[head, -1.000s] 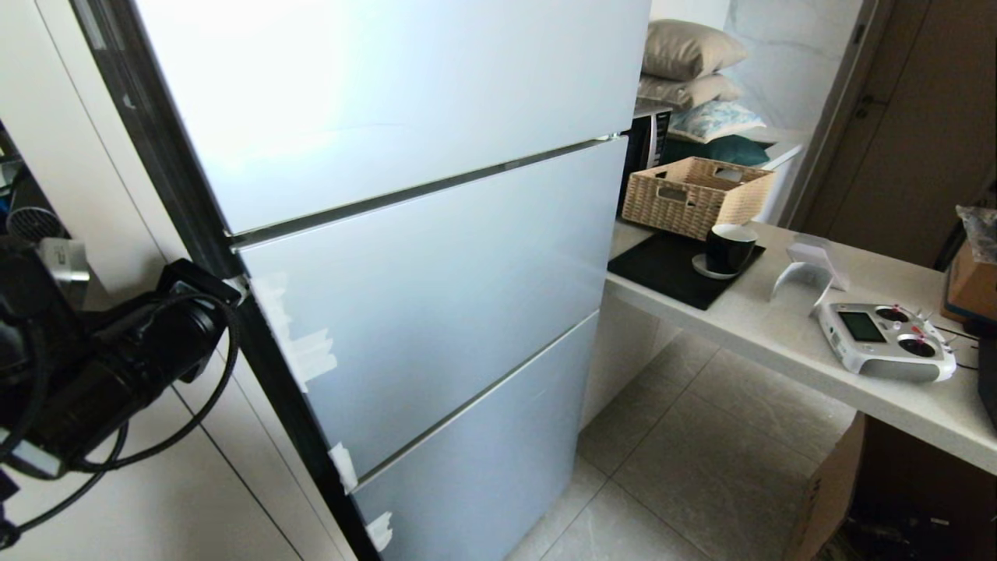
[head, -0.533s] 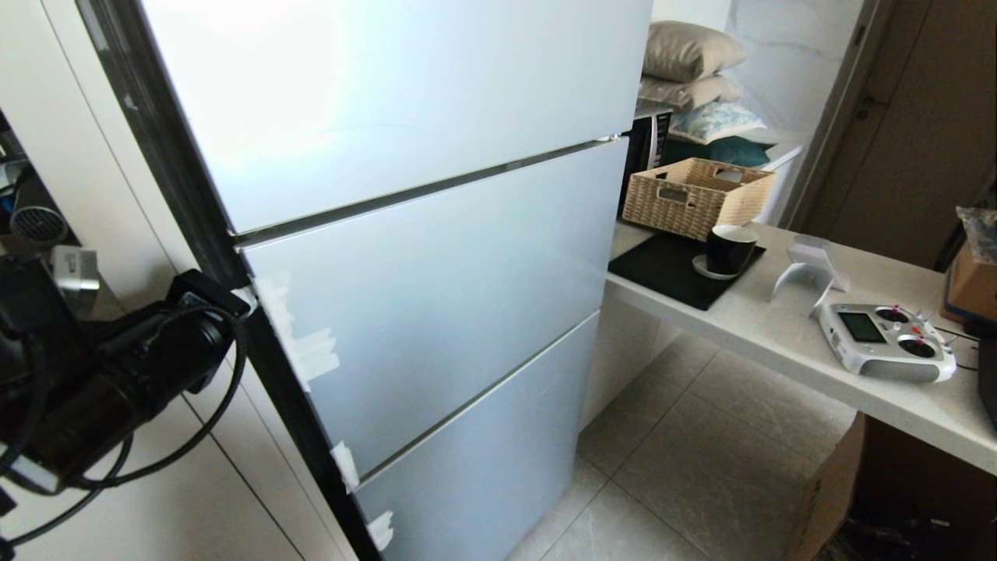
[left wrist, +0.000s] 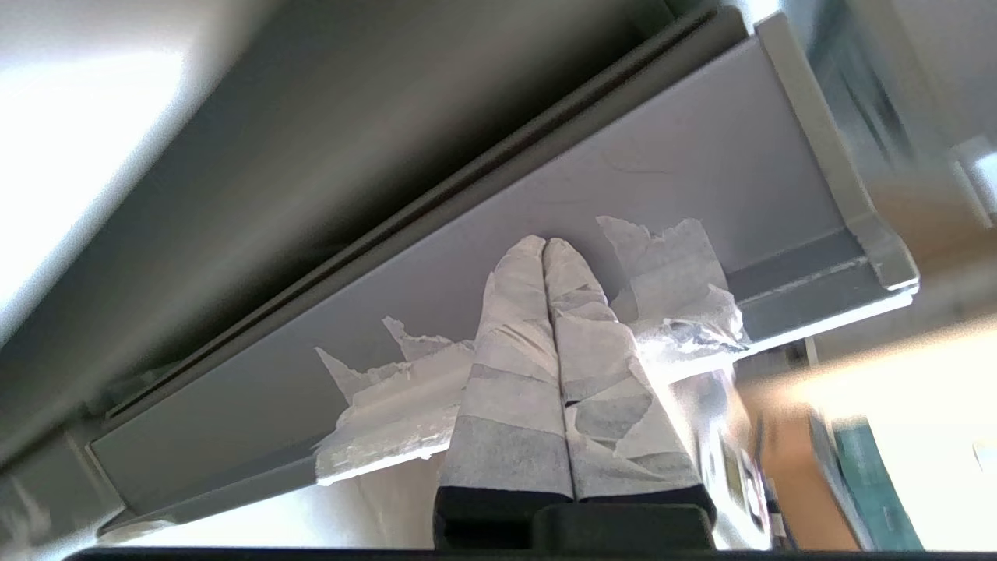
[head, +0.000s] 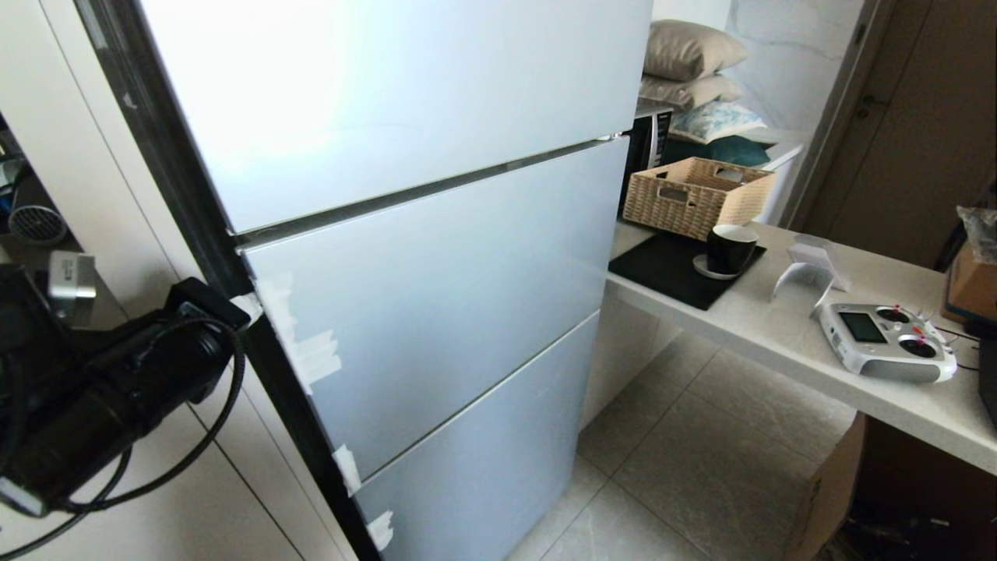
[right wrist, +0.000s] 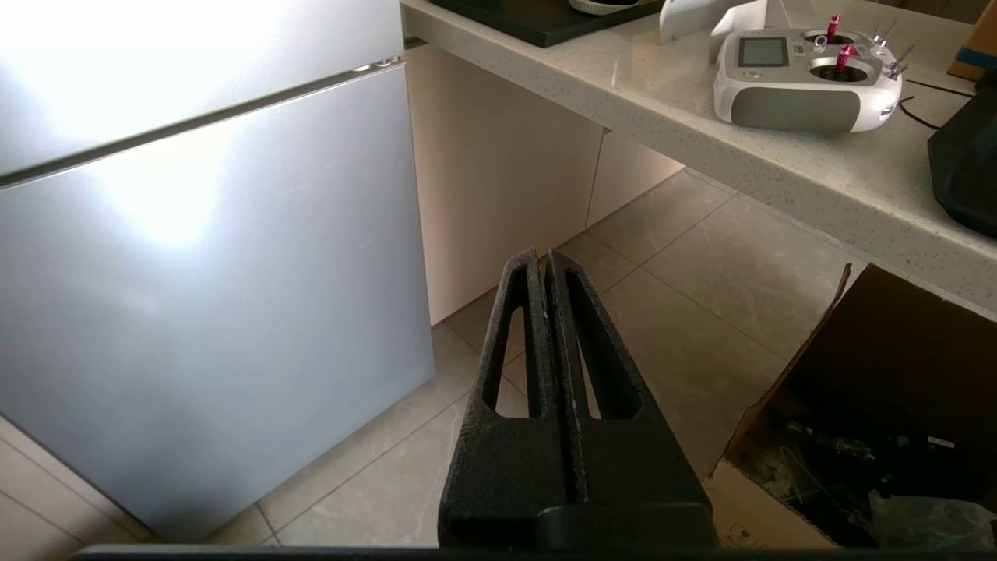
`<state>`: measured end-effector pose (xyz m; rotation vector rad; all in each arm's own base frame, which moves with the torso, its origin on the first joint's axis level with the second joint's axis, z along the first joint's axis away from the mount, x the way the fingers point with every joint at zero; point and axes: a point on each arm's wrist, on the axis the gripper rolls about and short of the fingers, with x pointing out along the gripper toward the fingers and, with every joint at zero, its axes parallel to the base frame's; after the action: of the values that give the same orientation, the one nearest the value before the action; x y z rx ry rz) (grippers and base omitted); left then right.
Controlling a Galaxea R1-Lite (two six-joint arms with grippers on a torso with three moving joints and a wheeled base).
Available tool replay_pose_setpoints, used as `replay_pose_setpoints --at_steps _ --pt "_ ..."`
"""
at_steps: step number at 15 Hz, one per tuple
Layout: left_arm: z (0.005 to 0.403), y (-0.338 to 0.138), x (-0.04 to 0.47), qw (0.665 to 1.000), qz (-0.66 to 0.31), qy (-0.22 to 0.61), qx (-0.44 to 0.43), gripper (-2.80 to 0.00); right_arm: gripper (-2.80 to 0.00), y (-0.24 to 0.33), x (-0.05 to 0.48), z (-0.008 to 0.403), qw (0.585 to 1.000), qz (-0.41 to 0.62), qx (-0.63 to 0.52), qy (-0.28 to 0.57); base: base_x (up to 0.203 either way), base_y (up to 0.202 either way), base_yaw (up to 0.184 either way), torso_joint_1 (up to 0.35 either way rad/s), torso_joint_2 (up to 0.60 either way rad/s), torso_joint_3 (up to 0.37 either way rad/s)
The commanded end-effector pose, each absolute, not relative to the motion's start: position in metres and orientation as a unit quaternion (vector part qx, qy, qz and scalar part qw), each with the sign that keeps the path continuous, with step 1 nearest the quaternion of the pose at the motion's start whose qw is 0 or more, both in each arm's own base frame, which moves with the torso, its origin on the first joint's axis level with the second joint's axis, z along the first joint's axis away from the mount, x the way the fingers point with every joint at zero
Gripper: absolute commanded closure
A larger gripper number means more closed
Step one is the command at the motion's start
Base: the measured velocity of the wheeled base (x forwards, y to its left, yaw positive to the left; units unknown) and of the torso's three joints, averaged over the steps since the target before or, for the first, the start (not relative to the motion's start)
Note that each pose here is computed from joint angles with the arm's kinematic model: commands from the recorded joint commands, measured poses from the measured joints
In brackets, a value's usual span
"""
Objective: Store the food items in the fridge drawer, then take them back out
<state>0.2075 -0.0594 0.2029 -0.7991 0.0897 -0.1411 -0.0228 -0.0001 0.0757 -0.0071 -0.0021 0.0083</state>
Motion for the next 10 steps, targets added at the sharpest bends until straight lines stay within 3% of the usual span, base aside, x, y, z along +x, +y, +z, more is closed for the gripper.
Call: replay_pose_setpoints --at_steps 1,10 --pt "0.201 -0.058 0.203 0.917 -0.068 0.043 -0.391 0.00 0.00 0.000 -0.023 0.076 1.000 0.005 -0.004 -0.001 0.000 0.000 0.000 0.000 0.00 0.000" --pt "0.196 -0.069 0.175 0.912 -0.112 0.062 -0.389 0.00 0.00 0.000 -0.023 0.076 1.000 0.005 -0.004 -0.001 0.000 0.000 0.000 0.000 0.00 0.000"
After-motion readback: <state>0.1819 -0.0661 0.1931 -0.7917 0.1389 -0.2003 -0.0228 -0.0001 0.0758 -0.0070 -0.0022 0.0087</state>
